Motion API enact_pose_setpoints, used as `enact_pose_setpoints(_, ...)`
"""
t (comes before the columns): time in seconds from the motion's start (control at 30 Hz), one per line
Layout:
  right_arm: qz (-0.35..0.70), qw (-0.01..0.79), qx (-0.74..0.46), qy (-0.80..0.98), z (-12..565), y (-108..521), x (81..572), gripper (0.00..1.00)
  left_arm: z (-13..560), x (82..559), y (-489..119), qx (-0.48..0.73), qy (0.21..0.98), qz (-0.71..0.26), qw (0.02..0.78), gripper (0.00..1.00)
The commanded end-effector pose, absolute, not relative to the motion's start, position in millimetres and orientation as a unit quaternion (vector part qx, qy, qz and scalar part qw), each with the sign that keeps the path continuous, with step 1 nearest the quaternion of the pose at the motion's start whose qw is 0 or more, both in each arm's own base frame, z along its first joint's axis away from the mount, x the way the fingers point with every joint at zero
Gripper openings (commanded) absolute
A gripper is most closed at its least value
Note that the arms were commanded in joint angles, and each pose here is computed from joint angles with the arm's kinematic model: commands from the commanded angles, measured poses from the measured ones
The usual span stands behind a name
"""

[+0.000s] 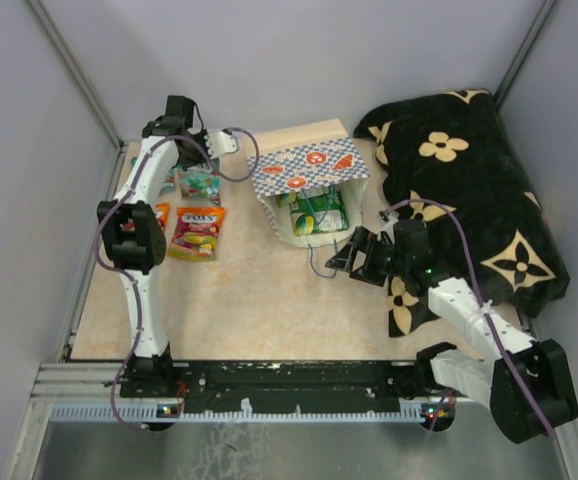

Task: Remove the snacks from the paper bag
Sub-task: Place the snack at the center of the board.

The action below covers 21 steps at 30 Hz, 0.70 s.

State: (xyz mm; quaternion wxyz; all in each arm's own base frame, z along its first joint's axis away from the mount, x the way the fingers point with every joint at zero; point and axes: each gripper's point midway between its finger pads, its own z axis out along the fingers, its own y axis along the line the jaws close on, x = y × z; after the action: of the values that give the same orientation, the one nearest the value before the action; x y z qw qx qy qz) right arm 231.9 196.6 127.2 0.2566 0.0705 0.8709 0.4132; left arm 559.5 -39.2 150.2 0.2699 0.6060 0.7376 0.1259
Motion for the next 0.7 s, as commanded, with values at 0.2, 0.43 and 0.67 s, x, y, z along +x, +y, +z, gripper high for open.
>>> enact_pose_setpoints(0.2, 0.422, 0.258, 0.055, 0.867, 124.0, 201.1, 235.3, 0.99, 158.6, 615.0, -13.3, 0.567, 0.72, 0.248, 0.315, 0.9)
enact_pose_setpoints(0.43, 0.42, 0.258, 0.06, 0.868, 120.9, 200.4, 236.9, 0.99, 222.6, 637.0, -17.9, 0.451, 0.727, 0.275, 0.438, 1.0)
enact_pose_setpoints(0.67, 0.424, 0.246, 0.065, 0.869, 113.3, 203.7, 239.1, 0.99, 269.5, 616.9, -33.0, 0.177, 0.799, 0.134, 0.56, 0.59)
